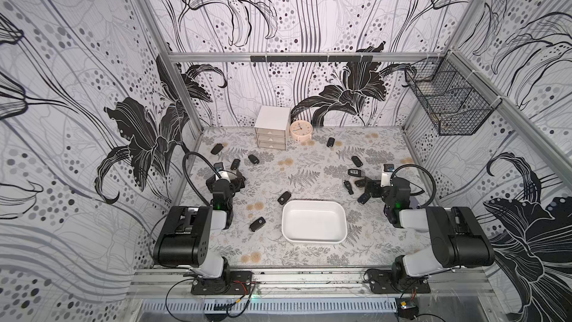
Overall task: Place the car key into the storage box
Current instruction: Move the car key to the center of the board.
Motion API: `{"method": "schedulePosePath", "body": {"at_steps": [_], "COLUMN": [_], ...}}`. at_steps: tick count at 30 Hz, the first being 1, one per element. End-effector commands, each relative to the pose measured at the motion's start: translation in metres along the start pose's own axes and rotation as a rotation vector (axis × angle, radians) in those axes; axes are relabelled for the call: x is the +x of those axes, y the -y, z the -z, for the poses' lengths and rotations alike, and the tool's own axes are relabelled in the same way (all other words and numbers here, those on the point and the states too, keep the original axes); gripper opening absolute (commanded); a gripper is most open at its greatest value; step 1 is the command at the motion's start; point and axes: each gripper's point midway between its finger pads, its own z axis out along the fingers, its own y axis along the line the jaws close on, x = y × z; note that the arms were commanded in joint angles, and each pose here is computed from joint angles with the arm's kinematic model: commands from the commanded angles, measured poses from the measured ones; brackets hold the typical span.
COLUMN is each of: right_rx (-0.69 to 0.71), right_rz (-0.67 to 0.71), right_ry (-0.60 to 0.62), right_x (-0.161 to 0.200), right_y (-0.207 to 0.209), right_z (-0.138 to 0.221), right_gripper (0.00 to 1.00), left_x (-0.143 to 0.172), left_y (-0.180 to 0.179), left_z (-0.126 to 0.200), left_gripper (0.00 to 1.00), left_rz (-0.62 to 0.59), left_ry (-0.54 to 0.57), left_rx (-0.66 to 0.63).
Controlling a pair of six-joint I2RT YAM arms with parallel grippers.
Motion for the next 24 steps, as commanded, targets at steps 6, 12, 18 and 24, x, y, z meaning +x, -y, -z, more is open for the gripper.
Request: {"method": "schedulePosePath", "body": {"at_steps": [6,12,18,24], "right_rx": [-0.007,-0.007,-0.008,-0.008], "right_rz": [0.018,0.018,0.017,0.018], "right_ry": [0.018,0.018,0.017,0.018], "right_x": [-0.0098,-0.0094,-0.0092,-0.0093], "right_y": [-0.0026,-0.0025,-0.0025,-0.0028], "right_z": [-0.0022,-0.0020,-0.0020,-0.0020], "right_gripper": [1.00,1.00,1.00,1.00], "left_x": [-0.0105,-0.0100,-0.0100,-0.0096], "left_y": [-0.0017,-0.0013,-0.0013,-0.0045], "left_z": [0.0005,0.0005,0.0003,-0.0019], "left_gripper": [0.99,0.99,1.00,0.99], "left_rz": [-0.003,-0.004,-0.005,0.015], "left_ry": [0.047,0.045,0.045,0.031], "left_rx": [0.000,0.001,0.001,0.012]}}
